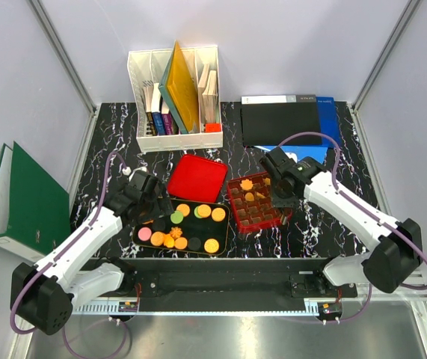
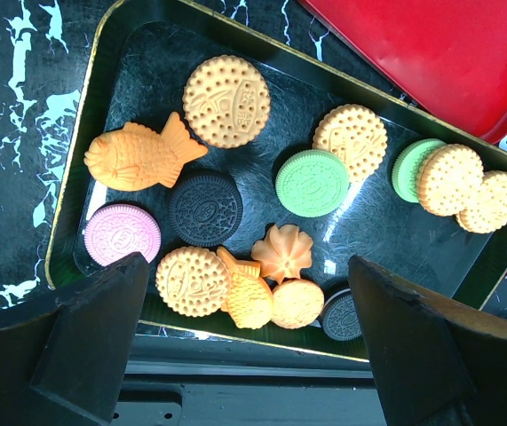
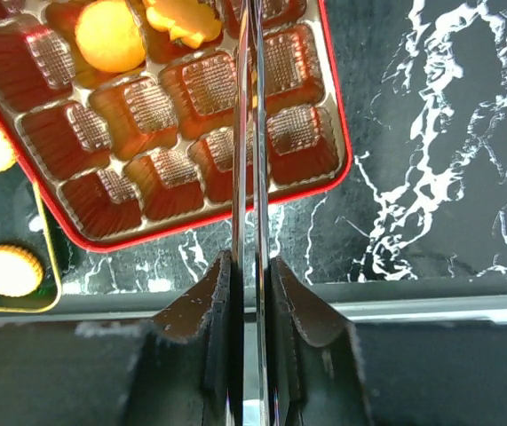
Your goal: Pack the cookies
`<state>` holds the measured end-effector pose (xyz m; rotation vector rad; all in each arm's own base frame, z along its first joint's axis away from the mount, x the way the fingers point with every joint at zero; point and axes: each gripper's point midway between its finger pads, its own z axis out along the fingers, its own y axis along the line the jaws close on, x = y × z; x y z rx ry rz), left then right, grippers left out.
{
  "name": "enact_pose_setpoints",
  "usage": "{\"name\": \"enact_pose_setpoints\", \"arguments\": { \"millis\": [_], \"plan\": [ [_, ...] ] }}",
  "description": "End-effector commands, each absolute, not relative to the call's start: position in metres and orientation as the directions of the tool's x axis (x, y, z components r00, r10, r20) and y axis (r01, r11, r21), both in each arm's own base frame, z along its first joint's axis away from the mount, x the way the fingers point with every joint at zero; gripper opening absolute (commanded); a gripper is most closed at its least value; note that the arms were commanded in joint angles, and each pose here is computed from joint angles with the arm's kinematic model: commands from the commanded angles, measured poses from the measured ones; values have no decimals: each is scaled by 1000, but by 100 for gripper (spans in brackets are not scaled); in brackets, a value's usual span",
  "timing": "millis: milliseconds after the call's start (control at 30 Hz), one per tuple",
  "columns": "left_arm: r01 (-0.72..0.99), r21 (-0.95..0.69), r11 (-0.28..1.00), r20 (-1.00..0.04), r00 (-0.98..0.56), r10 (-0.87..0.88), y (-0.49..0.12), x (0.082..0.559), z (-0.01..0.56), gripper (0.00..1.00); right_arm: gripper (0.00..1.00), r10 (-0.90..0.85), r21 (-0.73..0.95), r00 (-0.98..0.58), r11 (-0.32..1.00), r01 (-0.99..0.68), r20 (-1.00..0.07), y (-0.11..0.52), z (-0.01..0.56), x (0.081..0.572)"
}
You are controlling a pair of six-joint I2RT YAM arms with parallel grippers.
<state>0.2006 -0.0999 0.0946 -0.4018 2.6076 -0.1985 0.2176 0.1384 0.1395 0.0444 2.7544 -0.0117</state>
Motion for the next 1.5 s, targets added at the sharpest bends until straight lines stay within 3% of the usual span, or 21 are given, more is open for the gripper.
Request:
{"name": "enact_pose_setpoints", "arguments": {
  "millis": [0,100,233,400,667,900,1267,1467],
  "plan": [
    [-224,-256,940,-470,-821,-324,-106,208,104,98,9,28,59,-949,998,10,-313,152,123,211],
    [-222,-258,940,-468,-823,-322,-107,208,104,98,7,64,65,-925,997,43,-375,148,136,216],
    [-224,-263,938,-468,-821,-327,-107,207,104,98,6,141,128,-823,988,85,-551,139,196,233],
    [-228,-264,937,-464,-822,-331,-109,209,104,97,6,155,216,-796,976,30,-585,156,229,240],
    [-229,-276,934,-460,-821,-337,-109,206,103,97,3,60,296,-881,950,-93,-470,206,201,240],
    [-237,-279,931,-459,-818,-346,-107,202,102,97,2,15,281,-910,953,-112,-414,216,168,242],
    [-250,-271,929,-446,-823,-352,-107,202,99,97,3,-58,224,-968,968,-114,-245,209,110,213],
    [-252,-272,929,-444,-824,-353,-108,202,100,97,3,40,291,-852,947,-134,-521,207,185,236]
  ]
}}
